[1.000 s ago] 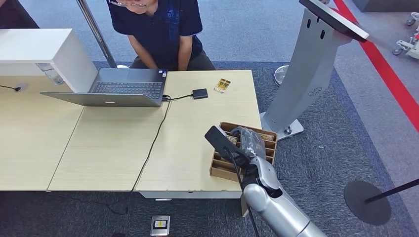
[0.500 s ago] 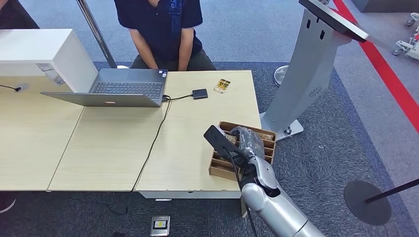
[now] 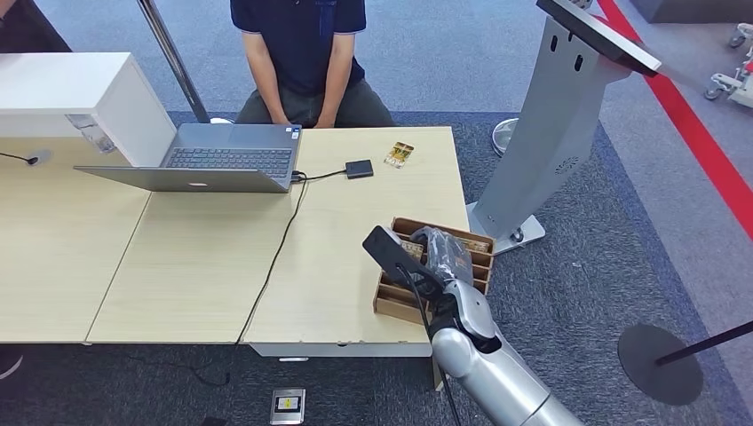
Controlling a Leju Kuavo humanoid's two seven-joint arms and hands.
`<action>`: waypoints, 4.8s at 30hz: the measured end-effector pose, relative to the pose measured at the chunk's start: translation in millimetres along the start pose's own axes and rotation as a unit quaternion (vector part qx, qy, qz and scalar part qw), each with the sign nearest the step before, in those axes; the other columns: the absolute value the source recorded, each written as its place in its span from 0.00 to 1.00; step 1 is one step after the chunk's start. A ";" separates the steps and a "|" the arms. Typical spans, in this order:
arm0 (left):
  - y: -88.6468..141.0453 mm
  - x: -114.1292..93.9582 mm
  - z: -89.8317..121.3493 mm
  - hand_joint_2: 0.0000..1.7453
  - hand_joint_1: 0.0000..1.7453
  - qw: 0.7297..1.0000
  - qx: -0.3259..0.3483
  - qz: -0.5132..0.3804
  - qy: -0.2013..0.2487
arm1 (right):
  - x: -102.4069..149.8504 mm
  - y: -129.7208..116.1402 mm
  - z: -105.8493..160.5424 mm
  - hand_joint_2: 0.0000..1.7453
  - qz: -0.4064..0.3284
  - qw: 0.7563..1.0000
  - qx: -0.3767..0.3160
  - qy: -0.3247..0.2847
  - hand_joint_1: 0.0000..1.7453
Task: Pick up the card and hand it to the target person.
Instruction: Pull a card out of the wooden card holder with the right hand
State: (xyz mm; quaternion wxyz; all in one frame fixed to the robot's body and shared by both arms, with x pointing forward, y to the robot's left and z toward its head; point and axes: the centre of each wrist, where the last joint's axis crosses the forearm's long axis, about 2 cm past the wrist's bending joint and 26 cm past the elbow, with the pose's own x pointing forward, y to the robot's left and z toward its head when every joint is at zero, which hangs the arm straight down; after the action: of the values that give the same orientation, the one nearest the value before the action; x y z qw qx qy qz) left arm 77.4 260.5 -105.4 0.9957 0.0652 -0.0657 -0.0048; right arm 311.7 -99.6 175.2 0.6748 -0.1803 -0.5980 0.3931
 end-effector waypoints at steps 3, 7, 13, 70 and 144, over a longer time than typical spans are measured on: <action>-0.1 0.7 0.0 1.00 0.00 1.000 0.000 0.000 -0.001 | 0.3 0.5 -0.3 1.00 0.004 1.000 0.002 -0.001 0.40; -0.6 1.1 0.2 1.00 0.00 1.000 -0.001 0.000 -0.001 | 0.9 0.9 -0.3 1.00 0.009 1.000 0.004 -0.002 0.40; -1.9 1.2 0.4 1.00 0.00 1.000 -0.002 0.000 -0.001 | 2.0 1.3 -0.4 1.00 0.011 1.000 0.006 -0.003 0.41; -2.8 2.5 0.7 1.00 0.00 1.000 -0.003 0.000 -0.002 | 6.6 1.8 -4.5 1.00 0.031 0.999 0.030 0.006 0.36; -2.9 1.6 0.6 1.00 0.00 1.000 -0.005 0.001 -0.015 | 11.2 -9.1 -0.1 1.00 0.020 1.000 0.015 -0.013 0.95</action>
State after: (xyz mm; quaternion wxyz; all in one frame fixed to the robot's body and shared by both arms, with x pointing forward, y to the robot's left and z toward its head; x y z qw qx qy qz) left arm 78.9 257.6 -105.0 0.9950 0.0598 -0.0802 -0.0055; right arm 314.4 -97.0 189.1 0.6617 -0.1767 -0.5972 0.4174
